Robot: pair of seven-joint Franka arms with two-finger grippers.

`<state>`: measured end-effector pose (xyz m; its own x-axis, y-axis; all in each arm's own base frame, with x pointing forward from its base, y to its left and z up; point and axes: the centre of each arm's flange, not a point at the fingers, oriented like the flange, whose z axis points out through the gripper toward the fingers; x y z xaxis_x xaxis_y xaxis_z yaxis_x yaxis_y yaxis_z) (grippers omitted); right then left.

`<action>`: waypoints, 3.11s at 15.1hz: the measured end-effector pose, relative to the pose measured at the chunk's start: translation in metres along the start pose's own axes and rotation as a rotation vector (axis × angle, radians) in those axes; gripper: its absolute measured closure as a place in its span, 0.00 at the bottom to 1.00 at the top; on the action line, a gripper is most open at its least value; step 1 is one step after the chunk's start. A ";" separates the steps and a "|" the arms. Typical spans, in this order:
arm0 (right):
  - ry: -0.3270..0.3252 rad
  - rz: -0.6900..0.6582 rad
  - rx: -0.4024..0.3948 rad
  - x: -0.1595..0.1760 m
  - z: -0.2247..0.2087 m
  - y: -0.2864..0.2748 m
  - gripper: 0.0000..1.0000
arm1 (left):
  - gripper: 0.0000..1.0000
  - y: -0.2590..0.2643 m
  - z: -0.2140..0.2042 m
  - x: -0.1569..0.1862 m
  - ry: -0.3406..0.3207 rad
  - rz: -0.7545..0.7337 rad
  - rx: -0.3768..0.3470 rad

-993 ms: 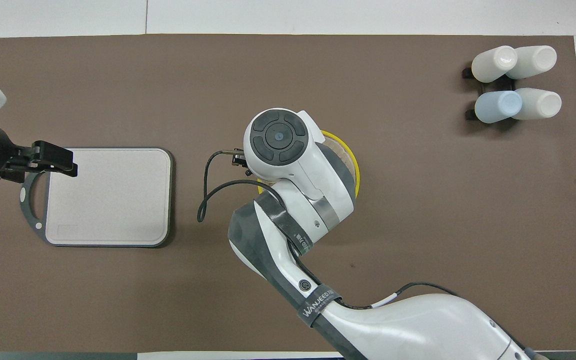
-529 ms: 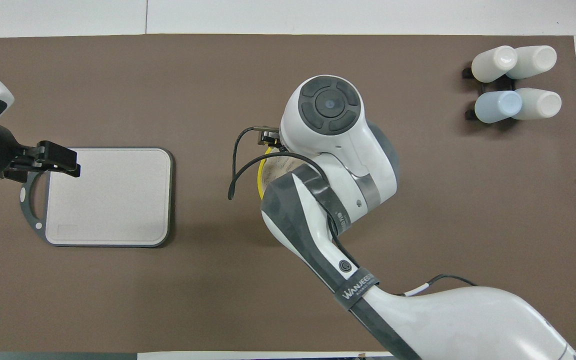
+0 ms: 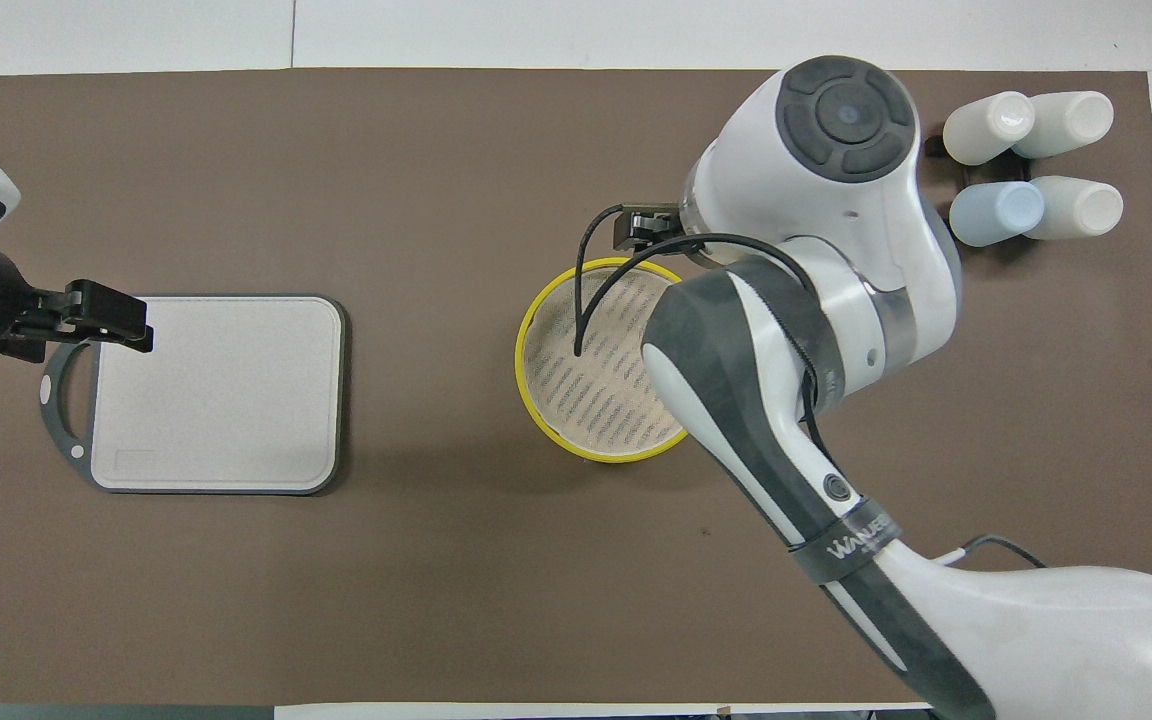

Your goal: Place bun in steamer

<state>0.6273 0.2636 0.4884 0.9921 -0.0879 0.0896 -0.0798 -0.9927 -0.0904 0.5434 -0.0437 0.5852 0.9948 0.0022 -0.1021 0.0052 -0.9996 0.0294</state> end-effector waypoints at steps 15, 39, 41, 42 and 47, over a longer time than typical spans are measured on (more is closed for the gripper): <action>-0.107 -0.087 -0.040 -0.010 -0.098 0.228 0.00 | 0.00 -0.004 -0.002 0.000 0.005 -0.006 0.009; -0.122 0.031 -0.040 -0.032 -0.135 0.338 0.00 | 0.00 -0.004 -0.002 0.000 0.005 -0.006 0.009; -0.123 0.031 -0.040 -0.032 -0.135 0.338 0.00 | 0.00 -0.004 -0.002 0.000 0.005 -0.006 0.009; -0.119 0.031 -0.041 -0.031 -0.135 0.338 0.00 | 0.00 -0.004 -0.002 0.000 0.005 -0.006 0.009; -0.088 0.007 -0.042 -0.027 -0.136 0.326 0.00 | 0.00 -0.004 -0.002 0.000 0.005 -0.006 0.009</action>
<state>0.5615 -0.0689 0.5916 0.9960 -0.0888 0.0017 -0.0886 -0.9949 -0.0489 0.5432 -0.0396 0.5874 0.9952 0.0079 -0.0971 0.0098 -0.9998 0.0198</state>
